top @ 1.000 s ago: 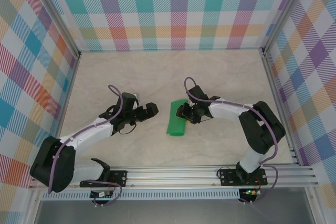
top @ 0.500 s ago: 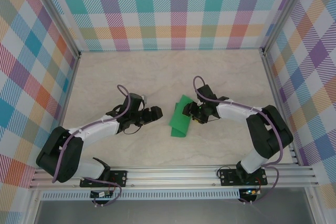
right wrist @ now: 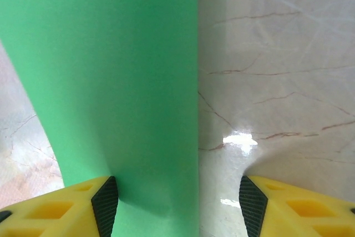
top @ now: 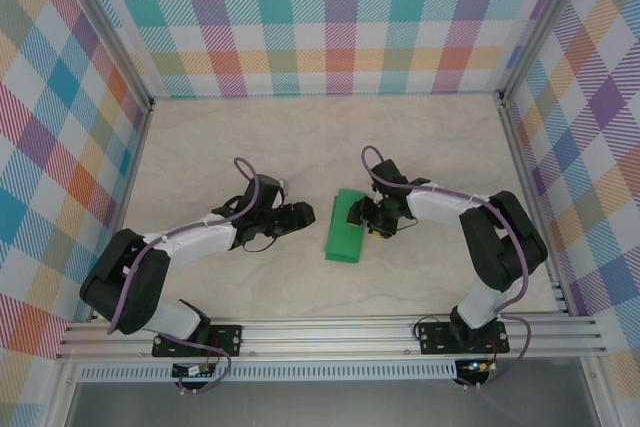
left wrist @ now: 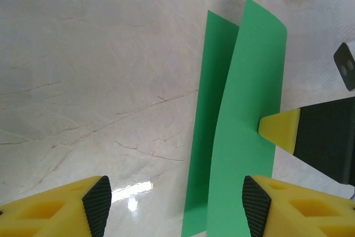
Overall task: Fold a paper plane with a square sheet of paper (pick it up from the middle)
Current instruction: Fold the square sheet of paper in half at the center of the table.
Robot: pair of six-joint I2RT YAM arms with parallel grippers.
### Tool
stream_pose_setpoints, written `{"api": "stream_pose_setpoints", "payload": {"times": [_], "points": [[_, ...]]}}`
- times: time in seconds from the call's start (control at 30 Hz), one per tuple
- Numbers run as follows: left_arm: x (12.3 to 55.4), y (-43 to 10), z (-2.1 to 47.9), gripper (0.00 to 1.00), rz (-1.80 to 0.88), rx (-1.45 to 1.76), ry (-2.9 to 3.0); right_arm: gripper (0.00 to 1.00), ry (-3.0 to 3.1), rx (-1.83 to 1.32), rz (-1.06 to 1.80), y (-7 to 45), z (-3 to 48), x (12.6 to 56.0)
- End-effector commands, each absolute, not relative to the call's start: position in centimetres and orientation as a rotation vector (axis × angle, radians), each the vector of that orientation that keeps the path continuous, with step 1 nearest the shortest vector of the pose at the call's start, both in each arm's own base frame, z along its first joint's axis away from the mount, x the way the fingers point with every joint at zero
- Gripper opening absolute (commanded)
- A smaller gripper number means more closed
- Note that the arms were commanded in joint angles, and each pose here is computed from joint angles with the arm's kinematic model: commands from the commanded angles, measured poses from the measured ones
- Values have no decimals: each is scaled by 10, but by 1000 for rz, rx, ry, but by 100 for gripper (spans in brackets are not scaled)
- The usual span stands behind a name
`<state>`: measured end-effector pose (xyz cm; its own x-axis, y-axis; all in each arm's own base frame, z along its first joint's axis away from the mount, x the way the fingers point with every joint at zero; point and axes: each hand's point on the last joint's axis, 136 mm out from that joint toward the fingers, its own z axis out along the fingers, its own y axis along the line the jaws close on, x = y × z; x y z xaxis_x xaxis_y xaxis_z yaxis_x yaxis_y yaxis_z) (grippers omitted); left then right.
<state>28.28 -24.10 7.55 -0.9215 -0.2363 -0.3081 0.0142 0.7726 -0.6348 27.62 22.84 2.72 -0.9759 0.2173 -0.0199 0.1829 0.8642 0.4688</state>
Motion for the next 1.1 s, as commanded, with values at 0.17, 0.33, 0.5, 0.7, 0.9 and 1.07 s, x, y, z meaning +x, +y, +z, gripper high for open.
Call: {"api": "stream_pose_setpoints", "payload": {"times": [0.17,0.33,0.5,0.7,0.9,1.07], "points": [[289,-266,85,61,-996,-123,2579,64,3049,274,661,226,17,268],[293,-283,80,57,-1067,-128,2595,64,3008,251,734,232,25,268],[293,-298,72,63,-1147,-142,2618,67,2918,270,845,235,45,271],[292,-322,69,66,-1281,-117,2612,68,2882,308,913,230,52,272],[291,-342,75,52,-1385,-78,2580,68,2877,345,929,225,49,272],[289,-353,83,31,-1469,-42,2547,68,2873,384,924,220,47,274]]}}
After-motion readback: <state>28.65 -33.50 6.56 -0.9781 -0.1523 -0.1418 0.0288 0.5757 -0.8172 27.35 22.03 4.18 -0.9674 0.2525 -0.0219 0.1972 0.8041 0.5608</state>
